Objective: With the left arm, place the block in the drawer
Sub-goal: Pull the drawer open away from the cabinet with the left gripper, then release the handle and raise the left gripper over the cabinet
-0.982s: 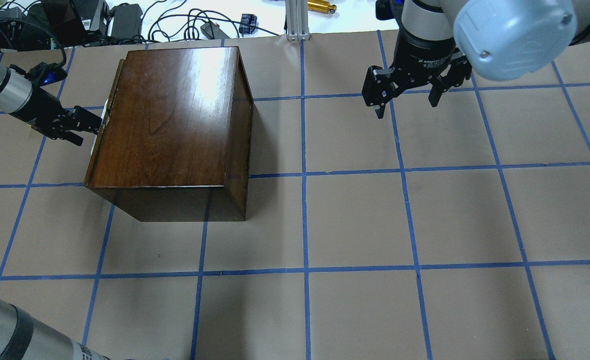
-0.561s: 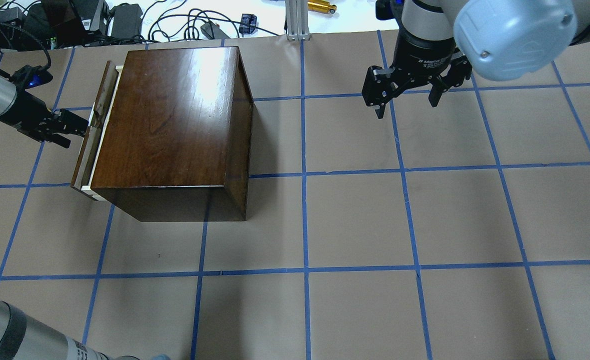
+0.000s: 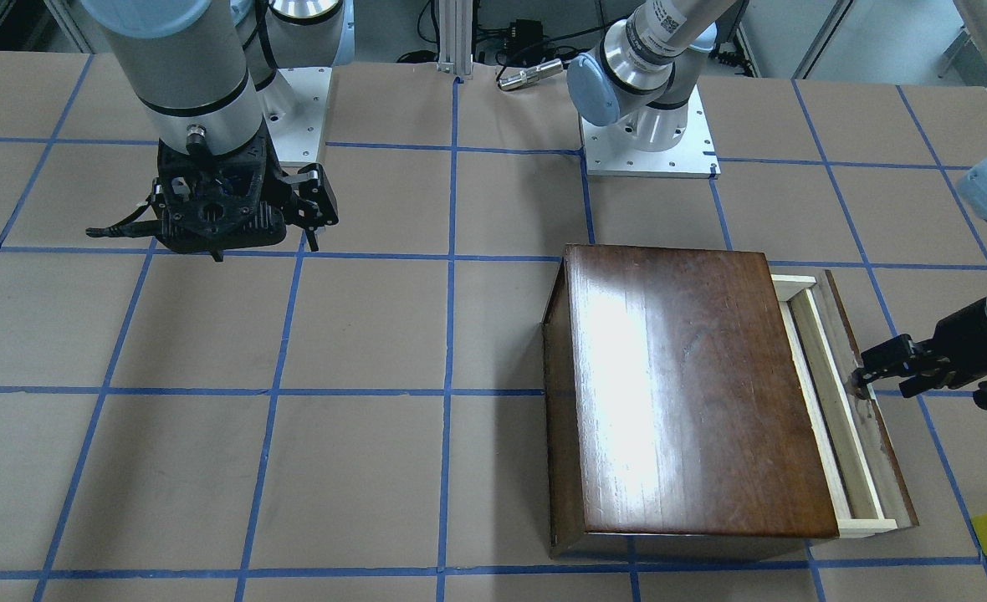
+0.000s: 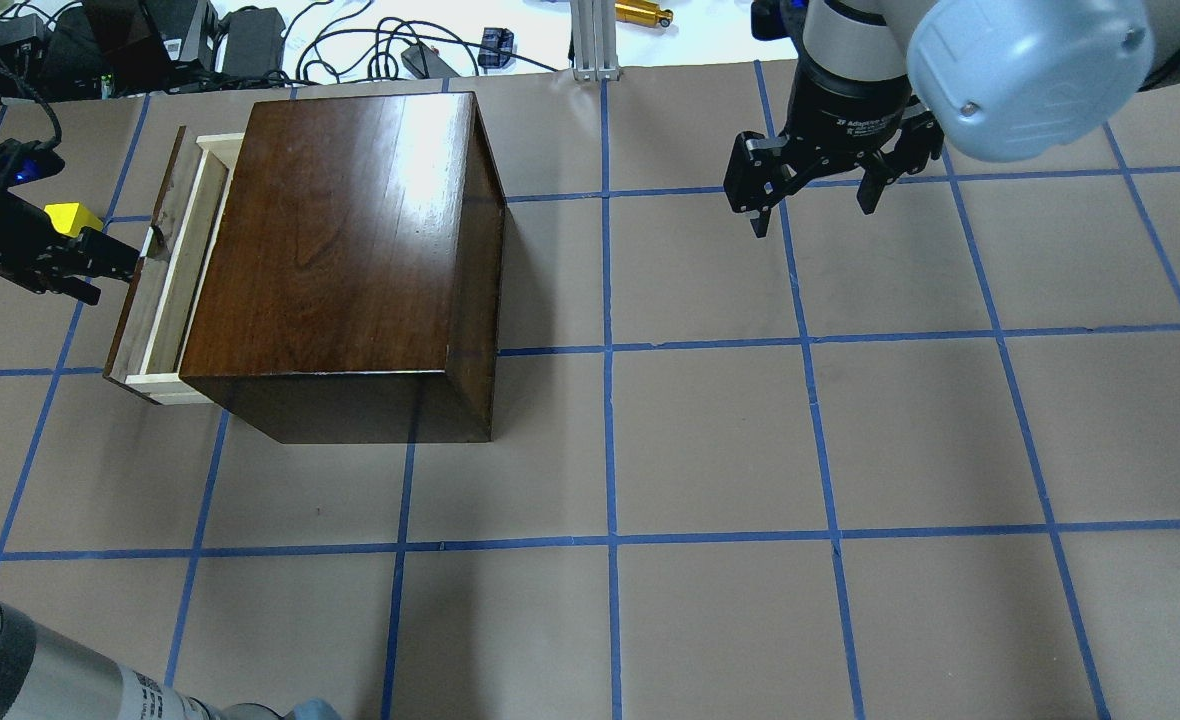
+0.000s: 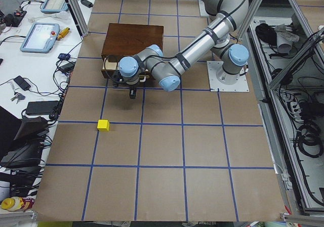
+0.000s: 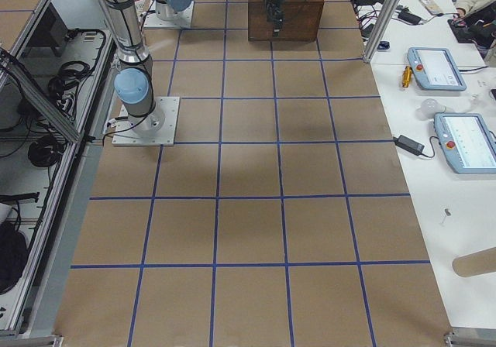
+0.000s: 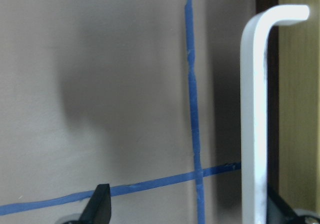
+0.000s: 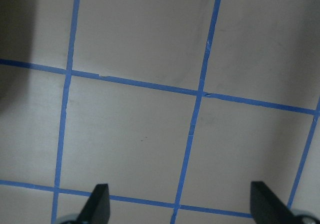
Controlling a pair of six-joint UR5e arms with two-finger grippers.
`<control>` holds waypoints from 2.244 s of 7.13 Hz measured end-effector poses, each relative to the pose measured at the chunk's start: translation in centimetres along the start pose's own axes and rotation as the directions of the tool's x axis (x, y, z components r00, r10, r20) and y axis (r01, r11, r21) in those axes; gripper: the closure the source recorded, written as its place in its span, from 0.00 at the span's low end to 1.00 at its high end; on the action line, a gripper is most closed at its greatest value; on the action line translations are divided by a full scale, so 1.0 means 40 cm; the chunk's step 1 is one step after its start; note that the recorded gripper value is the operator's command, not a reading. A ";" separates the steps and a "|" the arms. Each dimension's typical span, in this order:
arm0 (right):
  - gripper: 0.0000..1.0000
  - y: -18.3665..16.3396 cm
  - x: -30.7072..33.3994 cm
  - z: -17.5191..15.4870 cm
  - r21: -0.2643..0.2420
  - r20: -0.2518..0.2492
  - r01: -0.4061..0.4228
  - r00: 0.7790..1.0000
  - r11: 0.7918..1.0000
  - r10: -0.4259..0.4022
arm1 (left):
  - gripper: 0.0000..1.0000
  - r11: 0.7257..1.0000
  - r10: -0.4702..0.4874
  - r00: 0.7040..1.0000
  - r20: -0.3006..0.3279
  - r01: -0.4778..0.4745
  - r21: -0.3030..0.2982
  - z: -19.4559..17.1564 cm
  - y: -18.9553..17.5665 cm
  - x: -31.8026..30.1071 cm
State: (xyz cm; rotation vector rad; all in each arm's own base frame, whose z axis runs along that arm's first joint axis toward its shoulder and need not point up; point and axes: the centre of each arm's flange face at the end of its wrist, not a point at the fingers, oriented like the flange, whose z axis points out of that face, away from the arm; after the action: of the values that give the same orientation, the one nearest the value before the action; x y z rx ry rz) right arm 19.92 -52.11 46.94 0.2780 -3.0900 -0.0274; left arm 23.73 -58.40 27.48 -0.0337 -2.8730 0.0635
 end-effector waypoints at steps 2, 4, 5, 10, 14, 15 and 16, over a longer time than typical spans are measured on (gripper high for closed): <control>0.00 0.000 0.000 0.000 0.000 0.000 0.000 1.000 1.000 0.000 | 0.00 1.000 -0.006 1.000 0.005 0.006 0.010 -0.017 0.027 -0.057; 0.00 0.000 0.000 0.000 0.000 0.000 -0.001 1.000 1.000 0.001 | 0.00 1.000 -0.006 1.000 0.010 0.006 0.016 -0.030 0.038 -0.075; 0.00 0.000 0.000 0.000 0.000 0.000 0.000 1.000 1.000 0.000 | 0.00 1.000 -0.008 1.000 0.012 0.008 0.018 -0.035 0.041 -0.078; 0.00 0.000 0.000 0.000 0.000 0.000 -0.001 1.000 1.000 0.001 | 0.00 1.000 0.005 0.995 0.099 -0.006 0.017 -0.193 0.095 0.010; 0.00 0.000 0.000 0.000 0.000 0.000 0.000 1.000 1.000 0.000 | 0.00 1.000 0.004 0.989 0.145 -0.001 -0.017 -0.427 0.252 0.217; 0.00 0.000 0.000 0.000 0.000 0.000 -0.001 1.000 1.000 0.001 | 0.00 1.000 -0.006 0.989 0.147 0.009 -0.020 -0.456 0.275 0.269; 0.00 0.000 0.000 0.000 0.000 0.000 -0.001 1.000 1.000 0.001 | 0.00 0.999 -0.026 0.987 0.159 0.030 -0.023 -0.467 0.276 0.334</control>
State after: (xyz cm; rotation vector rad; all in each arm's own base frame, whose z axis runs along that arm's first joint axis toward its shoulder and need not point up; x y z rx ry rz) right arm 19.93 -52.11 46.94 0.2765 -3.0901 -0.0274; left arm 16.00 -46.24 48.49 0.0074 -3.0326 0.0258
